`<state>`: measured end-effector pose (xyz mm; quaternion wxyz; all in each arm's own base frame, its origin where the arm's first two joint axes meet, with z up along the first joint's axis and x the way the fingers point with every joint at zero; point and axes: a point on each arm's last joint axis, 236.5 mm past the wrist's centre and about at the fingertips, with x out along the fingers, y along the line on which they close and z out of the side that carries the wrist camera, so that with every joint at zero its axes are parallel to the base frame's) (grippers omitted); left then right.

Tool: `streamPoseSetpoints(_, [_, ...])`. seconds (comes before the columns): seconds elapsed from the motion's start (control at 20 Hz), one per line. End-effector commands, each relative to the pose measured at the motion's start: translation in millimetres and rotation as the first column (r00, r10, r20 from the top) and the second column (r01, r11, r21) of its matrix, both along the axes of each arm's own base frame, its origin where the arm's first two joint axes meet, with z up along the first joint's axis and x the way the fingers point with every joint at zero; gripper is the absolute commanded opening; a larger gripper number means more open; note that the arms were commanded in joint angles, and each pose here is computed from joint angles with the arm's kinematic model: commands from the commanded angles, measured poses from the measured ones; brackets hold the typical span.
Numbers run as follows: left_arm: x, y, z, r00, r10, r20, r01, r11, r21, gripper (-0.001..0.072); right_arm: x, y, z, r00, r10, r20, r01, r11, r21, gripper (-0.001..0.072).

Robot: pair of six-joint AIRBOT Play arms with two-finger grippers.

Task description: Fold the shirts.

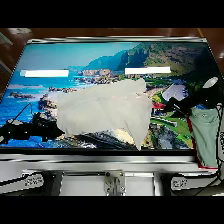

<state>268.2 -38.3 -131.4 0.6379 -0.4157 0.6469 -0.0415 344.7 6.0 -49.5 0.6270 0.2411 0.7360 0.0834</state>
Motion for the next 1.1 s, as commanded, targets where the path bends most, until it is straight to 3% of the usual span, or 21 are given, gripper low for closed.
streamPoseSetpoints(0.0, [0,-5,2,1.0,-0.016,0.006,0.016,1.0,-0.009,0.004,-25,22,-37,0.997,0.049,-0.056,-0.05,0.999,-0.015,0.0633])
streamPoseSetpoints(0.2, [5,-4,20,0.996,-0.055,0.066,0.056,0.998,-0.006,0.004,-12,54,-66,0.997,0.069,0.025,-0.068,0.996,-0.051,0.063])
streamPoseSetpoints(0.4, [13,-3,33,0.993,-0.067,0.101,0.067,0.998,-0.001,0.004,-14,89,-85,0.997,0.082,-0.013,-0.082,0.997,0.015,0.0608])
streamPoseSetpoints(0.5, [19,-1,39,0.99,-0.073,0.118,0.073,0.997,0.004,0.004,-13,96,-88,0.995,0.1,-0.003,-0.1,0.995,0.01,0.0277])
streamPoseSetpoints(0.55, [24,0,44,0.988,-0.08,0.132,0.08,0.997,0.006,0.004,-9,98,-83,0.996,0.094,0.01,-0.094,0.995,0.02,0.0048])
streamPoseSetpoints(0.7, [52,10,81,0.965,-0.103,0.24,0.093,0.994,0.053,0.0039,23,96,-40,0.971,0.141,0.194,-0.143,0.99,-0.004,0.0054])
streamPoseSetpoints(0.8, [78,20,136,0.916,-0.138,0.377,0.098,0.987,0.124,0.0039,57,95,23,0.895,0.189,0.405,-0.182,0.982,-0.056,0.0054])
streamPoseSetpoints(0.95, [109,32,269,0.746,-0.21,0.632,0.033,0.959,0.28,0.0039,91,87,164,0.682,0.221,0.697,-0.149,0.975,-0.164,0.0052])
streamPoseSetpoints(1.05, [106,31,388,0.561,-0.247,0.79,-0.09,0.931,0.355,0.0039,90,79,282,0.45,0.233,0.862,-0.065,0.971,-0.229,0.0053])
